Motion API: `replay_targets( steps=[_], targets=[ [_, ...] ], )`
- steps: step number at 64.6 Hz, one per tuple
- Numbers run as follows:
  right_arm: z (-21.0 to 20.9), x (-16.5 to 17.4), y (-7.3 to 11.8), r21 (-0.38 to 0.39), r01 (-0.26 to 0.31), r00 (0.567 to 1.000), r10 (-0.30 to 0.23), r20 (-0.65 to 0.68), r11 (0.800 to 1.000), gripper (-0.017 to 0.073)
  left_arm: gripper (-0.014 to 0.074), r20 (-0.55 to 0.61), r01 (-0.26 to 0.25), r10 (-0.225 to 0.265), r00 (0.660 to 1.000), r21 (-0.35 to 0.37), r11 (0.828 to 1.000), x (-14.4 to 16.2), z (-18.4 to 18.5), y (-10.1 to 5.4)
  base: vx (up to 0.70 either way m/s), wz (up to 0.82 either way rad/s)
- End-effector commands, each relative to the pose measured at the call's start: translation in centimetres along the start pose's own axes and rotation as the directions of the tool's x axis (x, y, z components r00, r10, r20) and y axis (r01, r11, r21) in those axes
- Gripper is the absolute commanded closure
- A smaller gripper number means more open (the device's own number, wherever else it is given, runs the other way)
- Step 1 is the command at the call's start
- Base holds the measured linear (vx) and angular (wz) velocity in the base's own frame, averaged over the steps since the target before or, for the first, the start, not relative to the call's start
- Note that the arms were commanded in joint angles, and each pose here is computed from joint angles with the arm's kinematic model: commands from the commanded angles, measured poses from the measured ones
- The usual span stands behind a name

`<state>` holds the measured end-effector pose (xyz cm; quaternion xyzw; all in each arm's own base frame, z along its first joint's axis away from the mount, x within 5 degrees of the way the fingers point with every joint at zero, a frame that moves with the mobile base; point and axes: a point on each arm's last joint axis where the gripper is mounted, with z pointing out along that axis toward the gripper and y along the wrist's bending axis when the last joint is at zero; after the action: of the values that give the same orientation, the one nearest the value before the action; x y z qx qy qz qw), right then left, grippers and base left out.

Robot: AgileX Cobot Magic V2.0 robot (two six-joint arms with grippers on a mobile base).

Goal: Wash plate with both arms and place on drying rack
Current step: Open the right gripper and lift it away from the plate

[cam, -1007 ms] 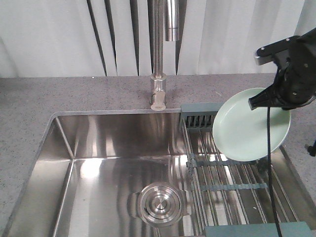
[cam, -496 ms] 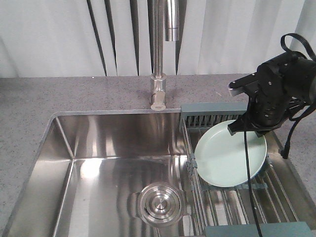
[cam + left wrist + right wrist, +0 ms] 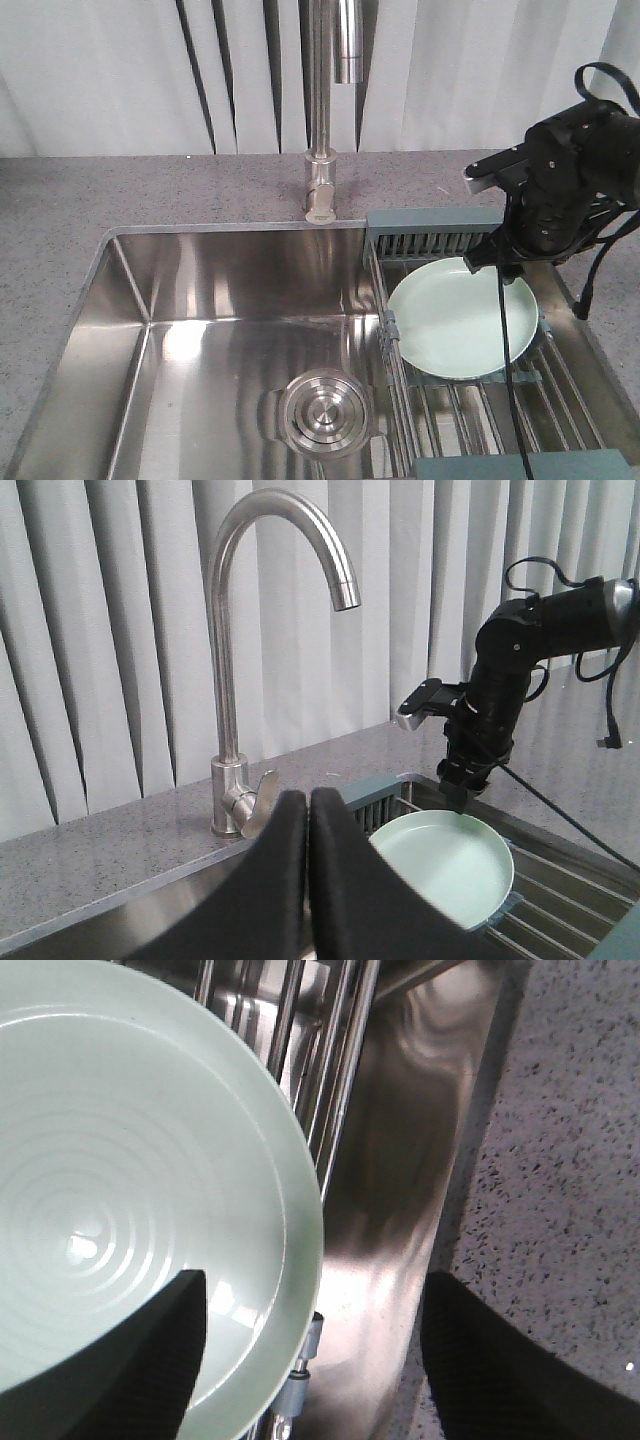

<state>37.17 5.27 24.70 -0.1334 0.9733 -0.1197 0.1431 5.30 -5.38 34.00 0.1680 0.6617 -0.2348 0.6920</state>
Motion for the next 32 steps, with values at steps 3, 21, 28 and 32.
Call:
replay_targets(
  steps=[3,21,28,32],
  targets=[
    [-5.9,0.0,-1.2,-0.008,0.005,0.983,-0.004,0.183,1.000,0.0174,0.0599,0.008,-0.023,0.023,1.000,-0.032,0.999,-0.6,0.0,0.3,0.00,0.00],
    [-15.8,4.2,-0.5,-0.229,0.134,0.871,-0.005,0.491,0.964,0.0574,0.0599,0.008,-0.016,0.016,1.000,-0.031,0.999,-0.6,0.0,0.3,0.00,0.00],
    [-18.7,8.1,0.3,-0.286,0.198,0.787,0.021,0.617,0.938,0.0568,0.0599,0.008,-0.016,0.016,1.000,-0.031,0.999,-0.6,0.0,0.3,0.00,0.00],
    [-19.5,10.2,0.6,-0.281,0.228,0.738,0.023,0.674,0.932,0.0569,0.0599,0.008,-0.016,0.016,1.000,-0.031,0.999,-0.6,0.0,0.3,0.00,0.00]
  ],
)
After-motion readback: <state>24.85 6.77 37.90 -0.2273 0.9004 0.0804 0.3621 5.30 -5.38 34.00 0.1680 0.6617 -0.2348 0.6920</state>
